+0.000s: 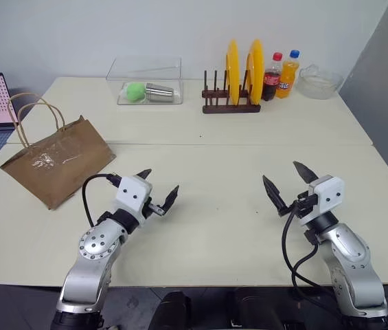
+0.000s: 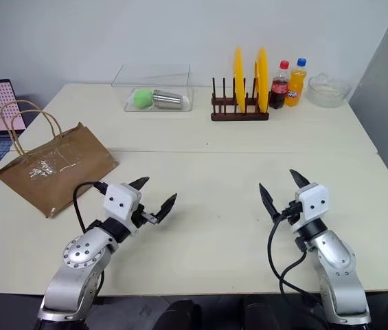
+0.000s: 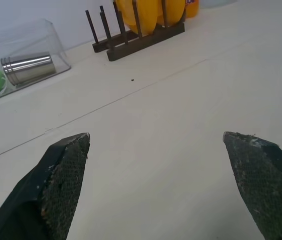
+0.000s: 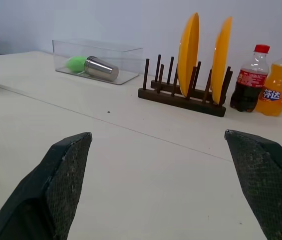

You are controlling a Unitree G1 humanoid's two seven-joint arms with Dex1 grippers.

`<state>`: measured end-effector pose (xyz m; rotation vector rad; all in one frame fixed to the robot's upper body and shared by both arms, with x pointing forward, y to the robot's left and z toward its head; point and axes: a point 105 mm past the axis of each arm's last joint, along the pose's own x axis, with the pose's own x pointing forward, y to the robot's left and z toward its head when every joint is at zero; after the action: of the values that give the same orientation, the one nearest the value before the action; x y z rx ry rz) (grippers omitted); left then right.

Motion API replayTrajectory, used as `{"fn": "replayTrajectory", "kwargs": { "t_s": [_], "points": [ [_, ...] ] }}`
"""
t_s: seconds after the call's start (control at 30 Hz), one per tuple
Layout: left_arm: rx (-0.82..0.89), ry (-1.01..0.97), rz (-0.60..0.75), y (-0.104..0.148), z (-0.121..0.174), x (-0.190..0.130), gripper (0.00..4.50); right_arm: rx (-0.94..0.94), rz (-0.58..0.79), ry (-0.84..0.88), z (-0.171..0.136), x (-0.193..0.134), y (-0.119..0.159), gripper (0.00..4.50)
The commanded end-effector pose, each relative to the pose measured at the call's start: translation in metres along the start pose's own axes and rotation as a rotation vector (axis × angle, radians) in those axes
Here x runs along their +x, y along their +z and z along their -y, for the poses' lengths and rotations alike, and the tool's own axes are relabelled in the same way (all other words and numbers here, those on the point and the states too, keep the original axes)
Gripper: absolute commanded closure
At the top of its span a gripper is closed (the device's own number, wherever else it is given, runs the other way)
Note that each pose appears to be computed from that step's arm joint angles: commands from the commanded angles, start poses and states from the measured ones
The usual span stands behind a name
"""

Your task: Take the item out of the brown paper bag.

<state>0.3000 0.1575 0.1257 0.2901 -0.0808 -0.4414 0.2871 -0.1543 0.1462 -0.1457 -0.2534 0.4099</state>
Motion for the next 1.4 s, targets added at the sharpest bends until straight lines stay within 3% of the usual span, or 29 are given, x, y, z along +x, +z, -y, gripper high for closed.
{"fn": "replayTrajectory", "kwargs": {
  "t_s": [0.03, 0.3, 0.47, 0.7, 1.0, 1.17, 1.4],
  "points": [
    [0.034, 0.014, 0.074, 0.02, -0.002, 0.002, 0.01, -0.01, 0.018, 0.005, 0.003, 0.0, 0.006, 0.0],
    [0.019, 0.116, 0.134, 0.032, -0.02, 0.001, 0.01, -0.002, 0.012, 0.02, 0.006, 0.003, 0.007, 0.0],
    [0.017, 0.22, 0.145, 0.039, -0.042, -0.009, 0.01, 0.05, 0.067, 0.133, -0.003, 0.017, 0.03, 0.0],
    [-0.103, 0.451, 0.117, 0.041, -0.111, -0.061, 0.01, 0.031, 0.086, 0.667, -0.057, 0.04, 0.074, 0.0],
    [-0.12, 0.531, 0.041, 0.064, -0.21, -0.117, 0.01, -0.011, 0.104, 0.925, -0.085, 0.049, 0.096, 0.0],
    [-0.166, 0.488, 0.001, 0.062, -0.24, -0.113, 0.01, -0.017, 0.121, 0.946, -0.094, 0.052, 0.099, 0.0],
    [-0.191, 0.41, -0.07, 0.051, -0.273, -0.078, 0.01, -0.04, 0.13, 0.951, -0.1, 0.05, 0.104, 0.0]
  ]
}}
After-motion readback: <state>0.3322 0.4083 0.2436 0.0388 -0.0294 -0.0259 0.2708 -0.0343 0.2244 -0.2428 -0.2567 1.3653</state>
